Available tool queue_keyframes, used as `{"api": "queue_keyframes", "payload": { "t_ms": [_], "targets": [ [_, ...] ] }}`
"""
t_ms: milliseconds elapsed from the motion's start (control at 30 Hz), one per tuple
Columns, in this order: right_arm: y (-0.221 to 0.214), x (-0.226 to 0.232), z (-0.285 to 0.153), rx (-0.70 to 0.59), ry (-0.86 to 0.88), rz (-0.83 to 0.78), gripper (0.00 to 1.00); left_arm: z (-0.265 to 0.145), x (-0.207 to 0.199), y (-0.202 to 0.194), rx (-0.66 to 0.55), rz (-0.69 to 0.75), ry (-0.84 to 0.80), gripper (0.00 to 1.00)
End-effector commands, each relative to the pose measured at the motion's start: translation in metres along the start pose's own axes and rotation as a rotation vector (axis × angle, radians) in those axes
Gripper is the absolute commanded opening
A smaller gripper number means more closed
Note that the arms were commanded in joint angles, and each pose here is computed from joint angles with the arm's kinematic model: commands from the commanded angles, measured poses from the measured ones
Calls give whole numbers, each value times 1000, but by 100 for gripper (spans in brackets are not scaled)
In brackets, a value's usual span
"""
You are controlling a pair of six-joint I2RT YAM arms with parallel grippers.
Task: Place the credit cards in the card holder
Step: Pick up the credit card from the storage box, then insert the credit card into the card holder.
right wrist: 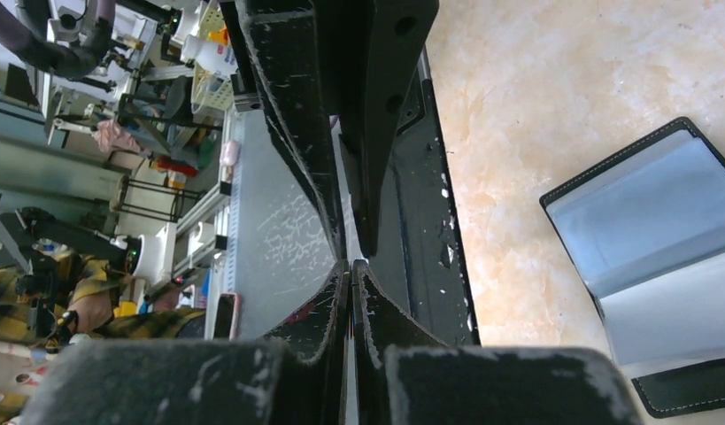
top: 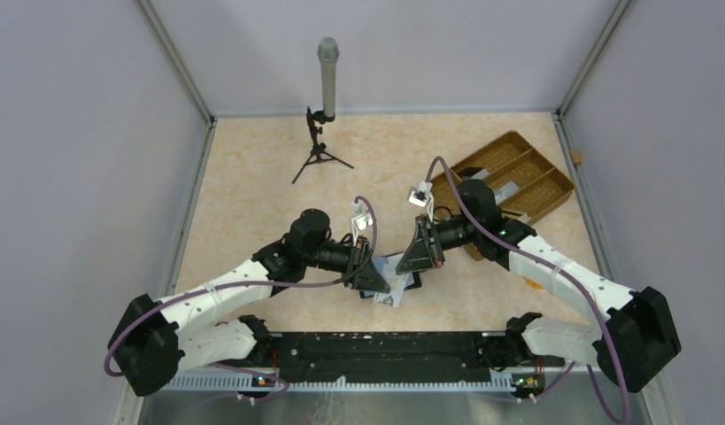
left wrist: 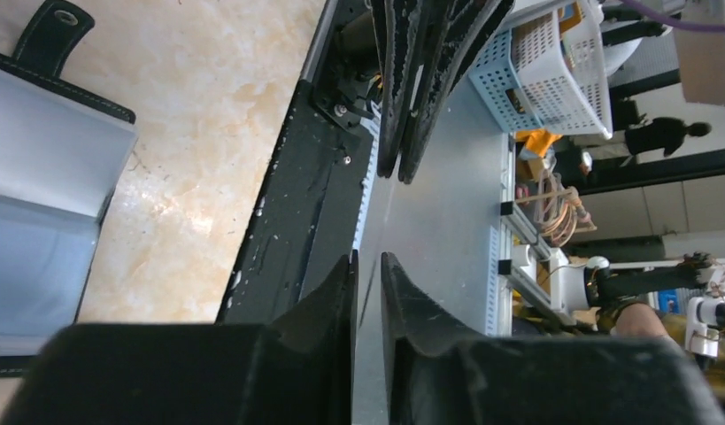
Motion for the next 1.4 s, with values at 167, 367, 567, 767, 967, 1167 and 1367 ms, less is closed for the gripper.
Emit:
{"api": "queue_keyframes", "payload": {
  "t_ms": [167, 367, 567, 767, 967, 1167, 1367],
  "targets": [
    [24, -5, 0, -80, -113, -50, 58, 4, -21, 14, -146, 59, -120, 0],
    [17, -9, 3, -209, -119, 34, 66, -8, -19, 29, -400, 34, -98, 0],
    [9, -4, 6, -249, -78, 50, 49, -9, -15, 33, -462, 3, -97, 0],
    [12, -2, 8, -308, -37, 59, 16, -5, -11, 31, -446, -26, -98, 0],
    [-9, -55, 9, -279, -333, 224, 0, -3, 27, 22, -440, -167, 121, 66],
    [-36, -96, 16, -205, -467, 334, 0, -14, 86, 2, -477, -384, 477, 76],
    [-52, -125, 22, -155, -518, 411, 0, -16, 113, -14, -446, -461, 611, 73]
  ]
}}
Point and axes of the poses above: each gripper's point midway between its finger pads, its own z axis out along the fingers, its own x axis along the line the jaws close on, y = z × x, the point moved 4 cm from there along -z, back along the fingers, and after that the axes turned 4 degrees about -z, right-handed, at the moved point
